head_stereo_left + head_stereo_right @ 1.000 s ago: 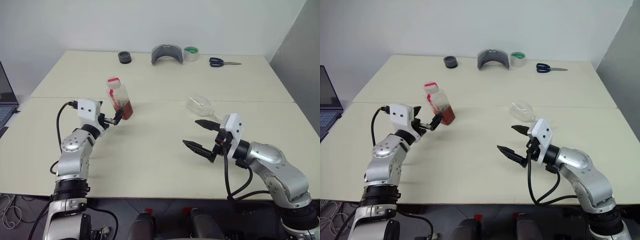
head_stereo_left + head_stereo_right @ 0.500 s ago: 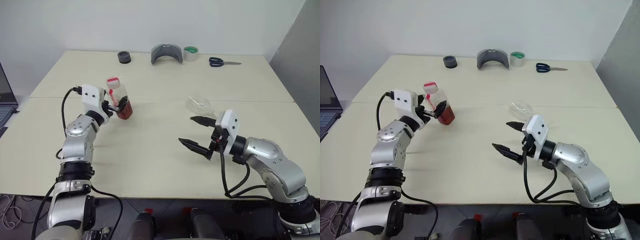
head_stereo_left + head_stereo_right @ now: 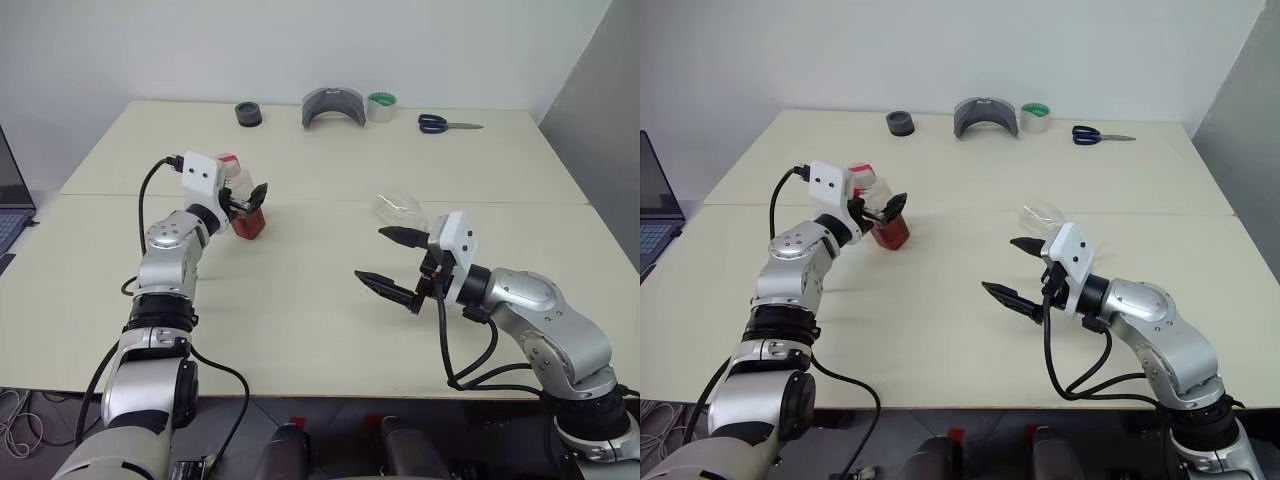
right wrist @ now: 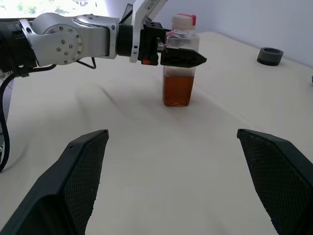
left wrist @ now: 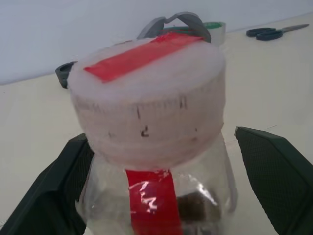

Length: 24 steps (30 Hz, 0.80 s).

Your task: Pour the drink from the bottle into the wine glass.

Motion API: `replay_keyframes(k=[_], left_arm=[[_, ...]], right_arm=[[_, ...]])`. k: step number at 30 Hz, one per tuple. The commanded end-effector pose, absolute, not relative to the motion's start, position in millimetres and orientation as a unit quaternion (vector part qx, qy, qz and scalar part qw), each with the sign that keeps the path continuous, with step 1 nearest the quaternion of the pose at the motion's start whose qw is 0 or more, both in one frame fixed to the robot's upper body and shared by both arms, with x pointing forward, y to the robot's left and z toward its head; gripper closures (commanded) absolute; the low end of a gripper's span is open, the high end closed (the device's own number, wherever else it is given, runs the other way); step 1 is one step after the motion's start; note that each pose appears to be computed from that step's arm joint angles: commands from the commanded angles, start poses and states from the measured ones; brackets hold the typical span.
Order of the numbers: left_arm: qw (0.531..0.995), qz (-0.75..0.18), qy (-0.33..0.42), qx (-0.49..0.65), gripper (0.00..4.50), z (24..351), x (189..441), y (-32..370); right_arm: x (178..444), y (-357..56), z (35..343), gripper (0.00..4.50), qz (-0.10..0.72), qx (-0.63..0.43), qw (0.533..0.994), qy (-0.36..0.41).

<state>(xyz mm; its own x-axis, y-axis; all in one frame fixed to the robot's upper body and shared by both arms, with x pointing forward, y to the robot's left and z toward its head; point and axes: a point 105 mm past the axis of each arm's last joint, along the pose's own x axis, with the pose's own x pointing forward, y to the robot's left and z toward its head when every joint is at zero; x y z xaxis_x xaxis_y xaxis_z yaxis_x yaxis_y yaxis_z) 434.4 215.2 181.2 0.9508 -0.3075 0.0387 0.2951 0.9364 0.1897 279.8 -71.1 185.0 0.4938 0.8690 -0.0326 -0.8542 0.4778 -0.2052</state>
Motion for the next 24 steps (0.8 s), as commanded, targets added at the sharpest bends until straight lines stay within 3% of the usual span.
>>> replay_keyframes(k=[1, 7, 16, 24], left_arm=[[0.981, -0.153, -0.06, 0.107, 0.01, 201, 436, 218], [0.984, -0.142, -0.047, 0.093, 0.01, 194, 437, 226], [0.986, -0.139, -0.044, 0.084, 2.57, 192, 438, 230], [0.984, -0.151, -0.049, 0.075, 2.68, 189, 436, 226]], right_arm=[[274, -67, 198, 0.0, 0.51, -0.105, 0.851, -0.063], [273, -67, 198, 0.0, 0.51, -0.104, 0.851, -0.064], [271, -65, 201, 0.0, 0.516, -0.099, 0.848, -0.071], [268, -63, 211, 0.0, 0.523, -0.091, 0.842, -0.091]])
